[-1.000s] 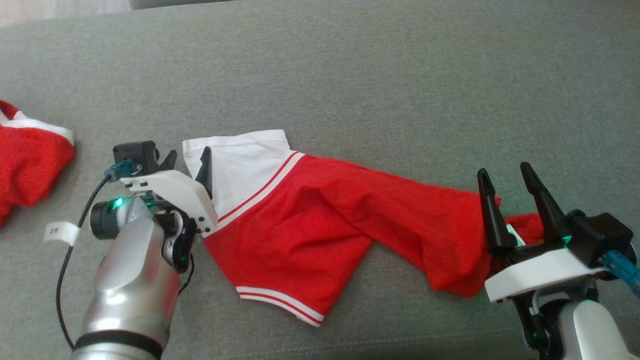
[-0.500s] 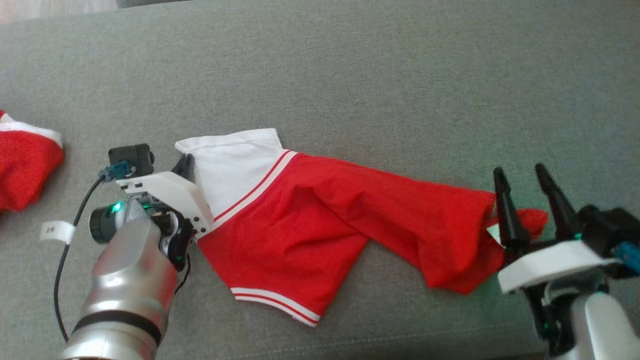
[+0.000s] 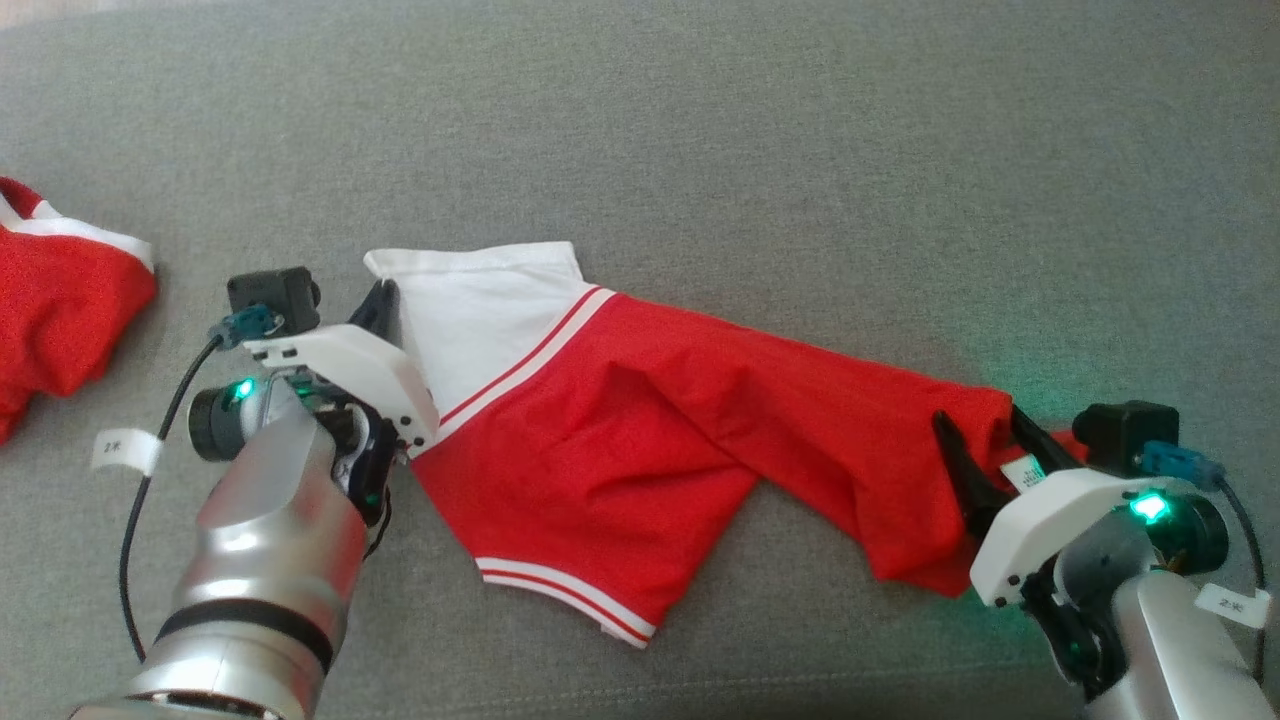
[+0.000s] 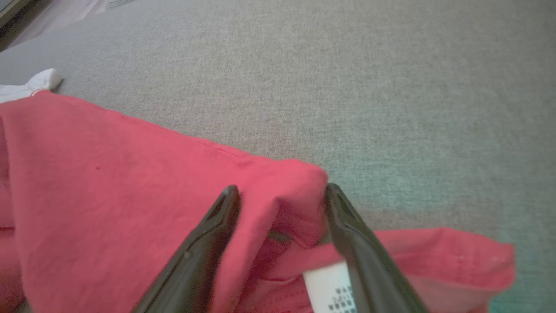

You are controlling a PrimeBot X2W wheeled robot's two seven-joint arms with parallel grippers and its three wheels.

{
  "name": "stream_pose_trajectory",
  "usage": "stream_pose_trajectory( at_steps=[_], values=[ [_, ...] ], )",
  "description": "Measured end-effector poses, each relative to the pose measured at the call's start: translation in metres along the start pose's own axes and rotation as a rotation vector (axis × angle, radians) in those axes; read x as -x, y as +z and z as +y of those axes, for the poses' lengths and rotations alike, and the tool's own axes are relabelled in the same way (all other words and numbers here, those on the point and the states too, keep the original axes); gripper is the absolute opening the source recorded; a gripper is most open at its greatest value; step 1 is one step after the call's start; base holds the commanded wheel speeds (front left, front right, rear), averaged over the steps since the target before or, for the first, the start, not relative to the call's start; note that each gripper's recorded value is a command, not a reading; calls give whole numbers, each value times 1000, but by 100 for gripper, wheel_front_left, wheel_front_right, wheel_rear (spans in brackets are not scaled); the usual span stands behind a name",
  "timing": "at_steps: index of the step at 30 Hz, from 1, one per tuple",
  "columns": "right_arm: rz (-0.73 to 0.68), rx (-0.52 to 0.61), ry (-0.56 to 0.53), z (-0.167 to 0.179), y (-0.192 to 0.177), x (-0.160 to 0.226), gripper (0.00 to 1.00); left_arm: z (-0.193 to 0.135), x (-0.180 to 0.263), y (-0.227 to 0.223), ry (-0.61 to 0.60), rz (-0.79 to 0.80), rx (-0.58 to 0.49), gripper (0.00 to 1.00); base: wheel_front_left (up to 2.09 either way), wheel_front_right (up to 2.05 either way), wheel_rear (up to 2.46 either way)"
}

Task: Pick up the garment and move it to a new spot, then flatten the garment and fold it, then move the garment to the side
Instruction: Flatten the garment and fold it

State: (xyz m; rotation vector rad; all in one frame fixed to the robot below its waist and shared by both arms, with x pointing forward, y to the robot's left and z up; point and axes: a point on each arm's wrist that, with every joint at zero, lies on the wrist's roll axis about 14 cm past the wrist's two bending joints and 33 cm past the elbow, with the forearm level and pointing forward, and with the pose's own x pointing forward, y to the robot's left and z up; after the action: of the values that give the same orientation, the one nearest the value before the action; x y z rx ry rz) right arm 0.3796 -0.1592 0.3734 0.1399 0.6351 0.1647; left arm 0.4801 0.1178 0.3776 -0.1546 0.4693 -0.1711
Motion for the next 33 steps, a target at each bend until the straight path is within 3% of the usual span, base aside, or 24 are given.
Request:
stream_pose_trajectory(
  at_steps=[1, 2, 4, 10, 17, 21, 22, 28, 33],
  values=[
    [5, -3, -1, -1, -1, -1, 100, -1, -1, 1, -2, -4, 0, 0, 0, 0, 0],
    [11, -3, -2, -1, -3, -1, 93, -1, -1, 3, -3, -10, 0, 0, 0, 0, 0],
    [14, -16, 0, -1, -3, -4, 0, -2, -2, 4, -6, -13, 1, 0, 0, 0, 0],
    [-37, -8, -3, -5, 13, -7, 0, -12, -4, 34, -41, -110, 1, 0, 0, 0, 0],
    [-322, 59, -21, -11, 93, 13, 0, -23, 15, 121, -76, -402, -38, 0, 0, 0, 0],
    [-522, 123, -15, -5, 153, 40, 0, -37, 47, 176, -111, -603, -70, 0, 0, 0, 0],
    [-522, 123, -15, -5, 153, 40, 0, -37, 47, 176, -111, -603, -70, 0, 0, 0, 0],
    [-794, 220, -1, 10, 238, 100, 0, -67, 121, 265, -177, -936, -127, 0, 0, 0, 0],
    [-933, 270, 5, 24, 280, 151, 0, -84, 177, 303, -215, -1102, -150, 0, 0, 0, 0]
  ],
)
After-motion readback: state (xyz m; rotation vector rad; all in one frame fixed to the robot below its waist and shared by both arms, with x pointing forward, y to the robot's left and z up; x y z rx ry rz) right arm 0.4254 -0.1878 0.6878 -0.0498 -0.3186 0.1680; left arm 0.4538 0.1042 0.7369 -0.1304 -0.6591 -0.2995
